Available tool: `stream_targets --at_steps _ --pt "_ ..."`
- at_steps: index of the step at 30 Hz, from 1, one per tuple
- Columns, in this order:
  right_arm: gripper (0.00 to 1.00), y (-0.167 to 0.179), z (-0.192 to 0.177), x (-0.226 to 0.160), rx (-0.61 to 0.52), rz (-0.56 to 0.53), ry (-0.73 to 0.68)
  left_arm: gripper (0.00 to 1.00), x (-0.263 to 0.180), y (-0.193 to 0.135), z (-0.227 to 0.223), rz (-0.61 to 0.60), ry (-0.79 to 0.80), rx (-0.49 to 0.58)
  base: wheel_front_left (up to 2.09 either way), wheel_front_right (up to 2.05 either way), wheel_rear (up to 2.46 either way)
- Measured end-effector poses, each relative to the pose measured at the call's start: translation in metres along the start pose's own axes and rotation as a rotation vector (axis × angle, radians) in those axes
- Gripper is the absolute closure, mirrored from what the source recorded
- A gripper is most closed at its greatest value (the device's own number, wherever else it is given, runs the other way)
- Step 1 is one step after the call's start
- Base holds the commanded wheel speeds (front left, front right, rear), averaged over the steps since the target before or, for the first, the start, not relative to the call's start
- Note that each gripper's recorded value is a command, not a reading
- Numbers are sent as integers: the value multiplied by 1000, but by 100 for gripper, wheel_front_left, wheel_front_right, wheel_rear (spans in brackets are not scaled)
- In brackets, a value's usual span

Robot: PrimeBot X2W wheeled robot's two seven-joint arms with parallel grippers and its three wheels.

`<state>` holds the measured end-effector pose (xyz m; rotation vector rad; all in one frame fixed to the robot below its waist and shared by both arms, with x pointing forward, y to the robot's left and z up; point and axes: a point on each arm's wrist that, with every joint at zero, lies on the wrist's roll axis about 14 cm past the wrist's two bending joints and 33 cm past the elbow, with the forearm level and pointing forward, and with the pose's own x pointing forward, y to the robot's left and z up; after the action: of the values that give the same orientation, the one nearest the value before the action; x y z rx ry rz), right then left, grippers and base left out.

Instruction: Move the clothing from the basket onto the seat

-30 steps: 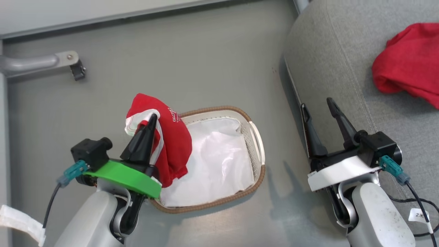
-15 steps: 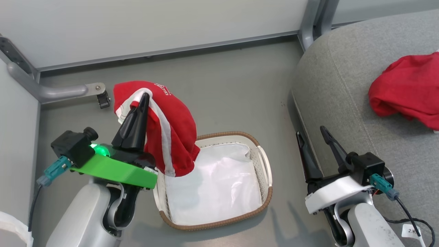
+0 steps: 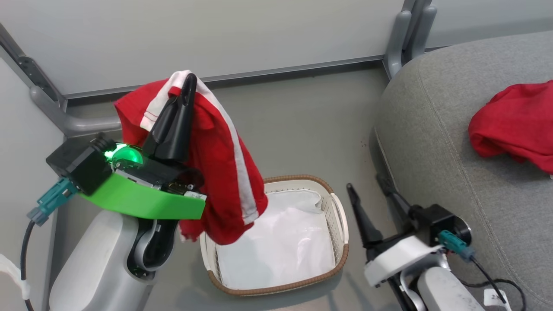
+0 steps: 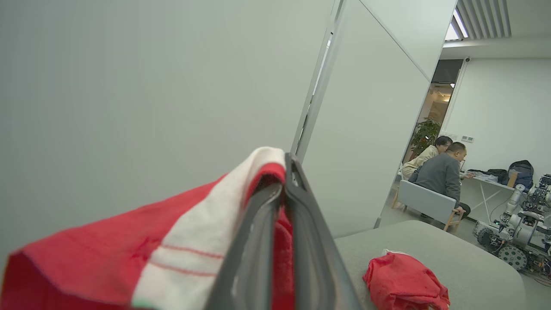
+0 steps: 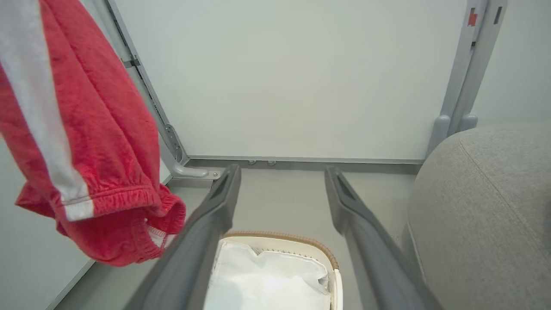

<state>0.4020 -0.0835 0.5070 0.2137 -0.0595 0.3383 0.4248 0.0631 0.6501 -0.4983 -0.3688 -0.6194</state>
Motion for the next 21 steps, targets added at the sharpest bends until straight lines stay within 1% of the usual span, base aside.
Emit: stream_targets --at_steps 2,7,11,14,17,19,21 --pt "0 15 6 6 -5 50 -17 100 0 -2 0 -4 0 2 0 0 0" --pt "0 75 29 24 -24 252 -87 100 -1 -12 -11 -25 23 -20 0 0 0" --pt "0 119 44 34 -66 408 -128 100 -2 -19 -17 -36 35 -40 0 0 0" --pt "0 134 47 41 -110 469 -136 100 -4 -24 -21 -41 44 -54 0 0 0" --pt "0 141 42 47 -151 500 -124 100 -5 -29 -25 -47 53 -69 0 0 0" --pt "0 140 40 51 -176 502 -116 100 -7 -32 -27 -49 59 -77 0 0 0" --pt "0 134 27 56 -197 491 -73 100 -9 -33 -27 -48 61 -79 0 0 0"
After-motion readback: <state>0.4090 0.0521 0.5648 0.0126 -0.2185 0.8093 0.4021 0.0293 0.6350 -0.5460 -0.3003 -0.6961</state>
